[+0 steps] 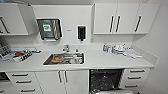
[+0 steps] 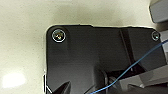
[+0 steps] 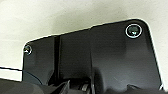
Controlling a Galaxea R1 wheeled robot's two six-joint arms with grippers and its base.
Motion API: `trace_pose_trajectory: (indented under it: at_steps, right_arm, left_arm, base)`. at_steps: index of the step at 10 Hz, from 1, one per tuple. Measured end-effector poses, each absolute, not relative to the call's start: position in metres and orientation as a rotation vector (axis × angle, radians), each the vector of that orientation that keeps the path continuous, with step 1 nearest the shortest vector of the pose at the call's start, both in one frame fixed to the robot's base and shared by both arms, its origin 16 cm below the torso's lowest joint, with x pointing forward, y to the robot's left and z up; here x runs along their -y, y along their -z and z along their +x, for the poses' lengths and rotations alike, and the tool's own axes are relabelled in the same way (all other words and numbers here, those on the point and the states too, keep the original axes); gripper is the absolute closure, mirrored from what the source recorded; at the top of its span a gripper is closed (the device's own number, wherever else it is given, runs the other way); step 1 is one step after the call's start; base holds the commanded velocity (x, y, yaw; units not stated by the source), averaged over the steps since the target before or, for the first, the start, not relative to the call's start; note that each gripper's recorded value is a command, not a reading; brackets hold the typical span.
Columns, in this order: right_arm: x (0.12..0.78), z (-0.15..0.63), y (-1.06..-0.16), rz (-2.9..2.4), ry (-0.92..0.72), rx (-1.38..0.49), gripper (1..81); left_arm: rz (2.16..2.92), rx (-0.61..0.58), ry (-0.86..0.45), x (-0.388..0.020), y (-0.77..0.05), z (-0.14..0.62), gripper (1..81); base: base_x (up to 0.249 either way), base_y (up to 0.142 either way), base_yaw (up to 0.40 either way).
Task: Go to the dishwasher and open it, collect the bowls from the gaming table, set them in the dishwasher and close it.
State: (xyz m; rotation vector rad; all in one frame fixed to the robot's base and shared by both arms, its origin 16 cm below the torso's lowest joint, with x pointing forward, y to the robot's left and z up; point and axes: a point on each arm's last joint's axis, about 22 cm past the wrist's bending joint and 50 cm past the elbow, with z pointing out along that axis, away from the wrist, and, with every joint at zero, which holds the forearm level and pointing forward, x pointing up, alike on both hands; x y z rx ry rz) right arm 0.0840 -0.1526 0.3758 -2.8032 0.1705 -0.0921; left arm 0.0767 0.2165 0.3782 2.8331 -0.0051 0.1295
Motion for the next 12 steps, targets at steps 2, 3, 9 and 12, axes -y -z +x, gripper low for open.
trace_pose_trajectory:
  at_steps: [2, 3, 9, 12]
  right_arm:
    - [0.154, 0.082, -0.386, -2.802, 0.123, -0.164, 1.0]
    - [0.153, 0.081, -0.39, -2.8, 0.141, -0.16, 1.0]
    - [0.152, 0.043, -0.407, -2.801, 0.115, -0.145, 1.0]
    - [0.15, 0.013, -0.413, -2.802, 0.067, -0.15, 1.0]
  left_arm:
    - [2.831, 0.011, -0.169, -0.216, -0.388, 0.079, 1.0]
    - [2.828, 0.014, -0.19, -0.214, -0.393, 0.08, 1.0]
    - [2.833, 0.007, -0.15, -0.214, -0.408, 0.036, 1.0]
    - [2.835, 0.001, -0.11, -0.214, -0.414, 0.012, 1.0]
  base:
    - [0.0, 0.0, 0.0]
    - [0.0, 0.0, 0.0]
    - [0.0, 0.0, 0.0]
    - [0.0, 0.0, 0.0]
